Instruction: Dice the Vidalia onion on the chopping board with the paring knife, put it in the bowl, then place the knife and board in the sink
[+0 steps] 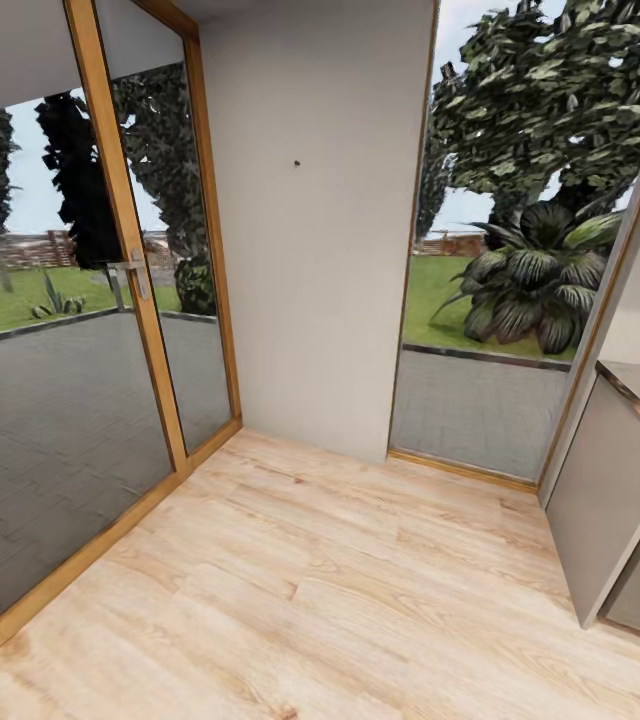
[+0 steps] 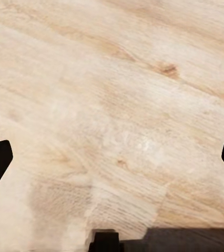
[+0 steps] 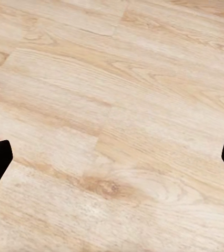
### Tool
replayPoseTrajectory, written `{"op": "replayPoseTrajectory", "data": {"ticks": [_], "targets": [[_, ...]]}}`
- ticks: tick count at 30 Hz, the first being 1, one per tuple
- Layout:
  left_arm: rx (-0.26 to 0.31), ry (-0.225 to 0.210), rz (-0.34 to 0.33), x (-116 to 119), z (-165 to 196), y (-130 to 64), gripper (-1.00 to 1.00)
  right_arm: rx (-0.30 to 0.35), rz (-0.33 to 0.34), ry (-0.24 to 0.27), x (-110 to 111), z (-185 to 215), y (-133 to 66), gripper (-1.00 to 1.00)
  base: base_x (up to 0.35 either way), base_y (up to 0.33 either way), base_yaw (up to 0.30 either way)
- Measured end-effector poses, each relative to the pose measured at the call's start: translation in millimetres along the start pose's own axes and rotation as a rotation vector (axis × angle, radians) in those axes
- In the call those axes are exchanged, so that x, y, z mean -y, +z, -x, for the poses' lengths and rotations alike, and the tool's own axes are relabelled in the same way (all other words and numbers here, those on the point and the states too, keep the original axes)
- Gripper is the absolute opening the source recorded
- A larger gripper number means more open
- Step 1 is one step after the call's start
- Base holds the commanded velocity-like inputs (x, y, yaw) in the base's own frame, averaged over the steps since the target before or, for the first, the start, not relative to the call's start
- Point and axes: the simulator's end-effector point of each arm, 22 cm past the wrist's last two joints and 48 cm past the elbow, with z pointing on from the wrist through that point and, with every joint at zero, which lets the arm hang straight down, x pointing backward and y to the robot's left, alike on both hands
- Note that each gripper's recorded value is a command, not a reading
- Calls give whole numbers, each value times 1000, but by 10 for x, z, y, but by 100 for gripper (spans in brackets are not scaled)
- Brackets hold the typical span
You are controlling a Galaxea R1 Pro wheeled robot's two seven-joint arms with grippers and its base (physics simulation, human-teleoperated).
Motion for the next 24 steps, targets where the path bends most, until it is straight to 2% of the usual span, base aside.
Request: {"op": "replayPoseTrajectory", "data": {"ticks": [3,9,15,24], "targets": [[-19,-1,-1,7,-89,-5,100,0,-2,-1,8,0,0,100,0,0,0],[-20,-5,-6,54,-97,-6,100,0,-1,0,1,-1,-1,100,0,0,-7],[-13,-10,-22,193,-87,-10,100,-6,-3,3,5,-40,-9,100,0,-12,-162],[11,-9,-27,230,-72,-19,100,1,-4,5,11,-14,-12,100,0,-244,-214]]}}
